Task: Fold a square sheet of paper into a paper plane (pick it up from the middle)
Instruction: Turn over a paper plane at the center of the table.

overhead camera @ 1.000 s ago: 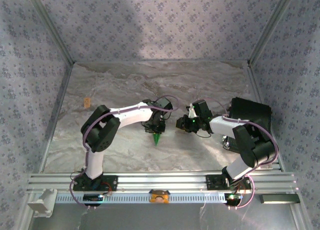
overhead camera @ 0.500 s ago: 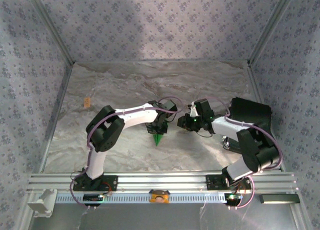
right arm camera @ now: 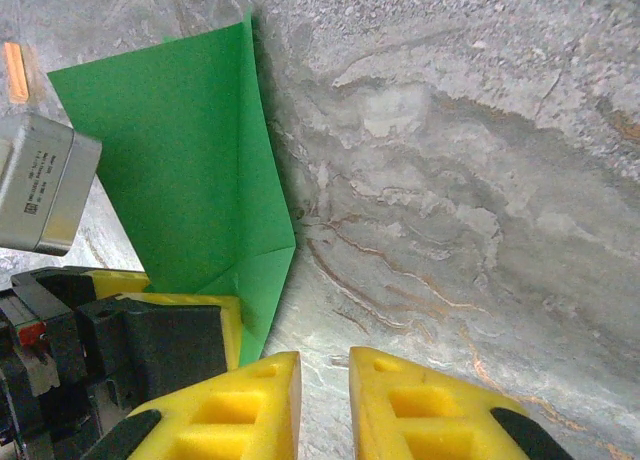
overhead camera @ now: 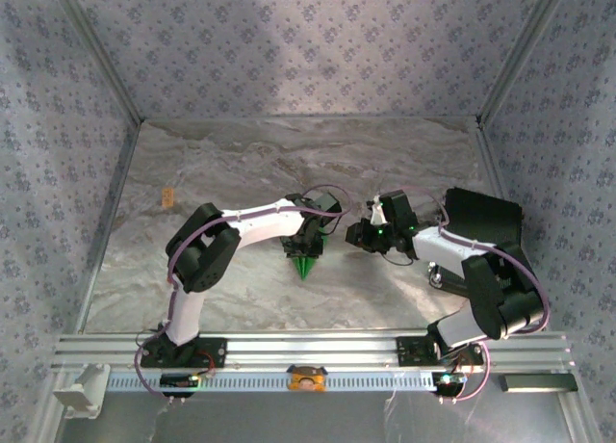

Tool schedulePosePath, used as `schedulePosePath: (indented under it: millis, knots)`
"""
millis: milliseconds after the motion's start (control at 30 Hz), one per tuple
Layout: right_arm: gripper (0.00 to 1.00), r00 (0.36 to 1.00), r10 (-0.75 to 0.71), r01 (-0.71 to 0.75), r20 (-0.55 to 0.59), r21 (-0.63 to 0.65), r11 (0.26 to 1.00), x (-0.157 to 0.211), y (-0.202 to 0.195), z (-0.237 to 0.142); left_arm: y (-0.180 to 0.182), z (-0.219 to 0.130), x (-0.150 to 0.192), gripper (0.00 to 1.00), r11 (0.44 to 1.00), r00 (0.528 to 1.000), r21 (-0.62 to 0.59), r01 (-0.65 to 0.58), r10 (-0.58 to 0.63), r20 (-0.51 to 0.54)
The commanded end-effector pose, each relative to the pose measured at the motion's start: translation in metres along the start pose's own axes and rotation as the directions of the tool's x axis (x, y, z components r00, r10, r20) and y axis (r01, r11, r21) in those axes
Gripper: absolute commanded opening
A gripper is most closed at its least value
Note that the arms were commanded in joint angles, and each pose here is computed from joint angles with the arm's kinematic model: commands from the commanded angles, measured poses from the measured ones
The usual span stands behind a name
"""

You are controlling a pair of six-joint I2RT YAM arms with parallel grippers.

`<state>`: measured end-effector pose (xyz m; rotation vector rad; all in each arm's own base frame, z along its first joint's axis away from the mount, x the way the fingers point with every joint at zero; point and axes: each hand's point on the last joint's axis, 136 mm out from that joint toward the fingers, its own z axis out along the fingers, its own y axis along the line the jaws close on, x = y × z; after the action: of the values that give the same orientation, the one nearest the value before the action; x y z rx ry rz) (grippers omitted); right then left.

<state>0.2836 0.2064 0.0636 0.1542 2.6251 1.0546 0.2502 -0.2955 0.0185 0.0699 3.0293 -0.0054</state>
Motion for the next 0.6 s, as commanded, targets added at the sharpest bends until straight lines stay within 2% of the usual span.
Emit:
schedulePosePath:
  millis: [0, 300, 567]
  knots:
    - [0.22, 1.0, -0.012, 0.012, 0.006, 0.012, 1.0, 0.0, -0.003, -0.005, 0.003, 0.016, 0.006, 0.36, 0.999, 0.999, -0.036, 0.031, -0.032, -0.027]
    - [0.22, 1.0, -0.019, 0.019, 0.008, 0.015, 1.0, -0.003, -0.001, -0.007, 0.001, 0.008, 0.002, 0.38, 0.998, 0.999, -0.024, 0.052, -0.053, -0.009]
    - [0.22, 0.999, -0.039, 0.038, 0.021, 0.028, 0.999, -0.009, 0.004, -0.014, -0.005, -0.014, -0.005, 0.38, 0.997, 0.997, 0.017, 0.069, -0.069, 0.022]
